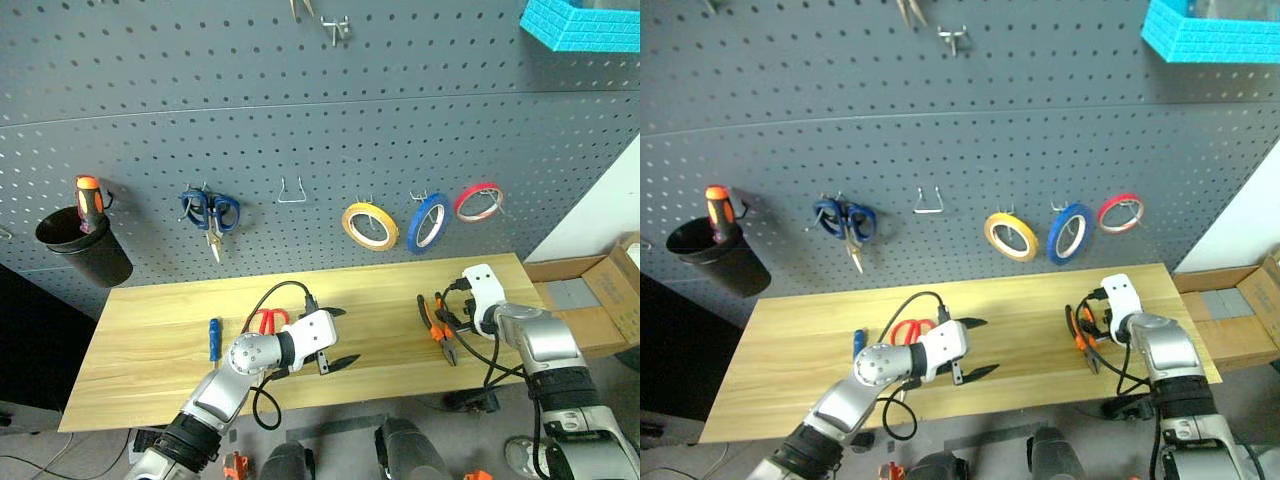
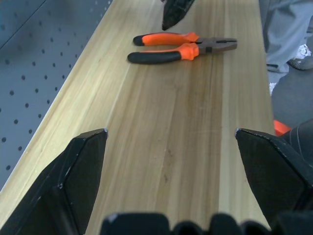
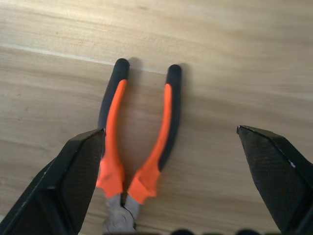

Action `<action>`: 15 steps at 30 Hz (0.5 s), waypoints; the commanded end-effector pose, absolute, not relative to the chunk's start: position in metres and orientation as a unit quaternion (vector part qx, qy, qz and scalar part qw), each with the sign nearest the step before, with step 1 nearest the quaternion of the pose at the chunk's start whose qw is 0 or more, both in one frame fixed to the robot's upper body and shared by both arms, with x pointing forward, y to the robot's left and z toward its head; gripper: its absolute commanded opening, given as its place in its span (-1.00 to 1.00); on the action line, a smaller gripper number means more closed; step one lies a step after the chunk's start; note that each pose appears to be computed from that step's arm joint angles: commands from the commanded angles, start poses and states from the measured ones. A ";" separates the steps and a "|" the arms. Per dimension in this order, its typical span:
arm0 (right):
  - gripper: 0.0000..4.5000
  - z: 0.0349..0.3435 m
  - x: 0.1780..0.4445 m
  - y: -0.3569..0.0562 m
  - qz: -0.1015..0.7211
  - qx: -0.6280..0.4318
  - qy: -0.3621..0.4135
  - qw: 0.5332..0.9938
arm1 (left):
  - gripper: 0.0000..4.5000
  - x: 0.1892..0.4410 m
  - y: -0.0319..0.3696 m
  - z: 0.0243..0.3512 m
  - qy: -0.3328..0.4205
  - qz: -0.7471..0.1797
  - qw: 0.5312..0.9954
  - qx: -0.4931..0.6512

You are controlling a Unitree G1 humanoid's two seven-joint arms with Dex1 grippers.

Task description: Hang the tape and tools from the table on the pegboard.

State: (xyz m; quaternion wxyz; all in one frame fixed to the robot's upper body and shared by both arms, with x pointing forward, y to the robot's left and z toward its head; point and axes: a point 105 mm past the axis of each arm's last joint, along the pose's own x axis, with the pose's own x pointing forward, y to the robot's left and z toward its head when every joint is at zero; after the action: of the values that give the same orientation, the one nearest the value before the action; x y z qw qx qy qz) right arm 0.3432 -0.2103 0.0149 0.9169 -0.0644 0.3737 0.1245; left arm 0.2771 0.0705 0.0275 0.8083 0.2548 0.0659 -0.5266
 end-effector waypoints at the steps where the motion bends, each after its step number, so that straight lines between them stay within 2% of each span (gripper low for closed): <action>1: 1.00 0.017 0.348 -0.205 0.122 -0.041 0.380 0.916 | 1.00 0.272 0.072 0.033 0.049 -0.522 0.812 0.257; 9: 1.00 0.008 0.352 -0.194 0.137 -0.044 0.401 0.905 | 1.00 0.268 0.072 0.034 0.050 -0.510 0.821 0.251; 15: 1.00 -0.002 0.356 -0.204 0.132 -0.080 0.407 0.900 | 1.00 0.265 0.072 0.034 0.050 -0.507 0.823 0.250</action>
State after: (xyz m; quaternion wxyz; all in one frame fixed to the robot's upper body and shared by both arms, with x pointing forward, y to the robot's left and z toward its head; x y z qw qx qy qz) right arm 0.3487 -0.1998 -0.0088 0.8946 -0.0645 0.4218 0.1329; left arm 0.2656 0.0744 0.0247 0.8223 0.2460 0.0700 -0.5084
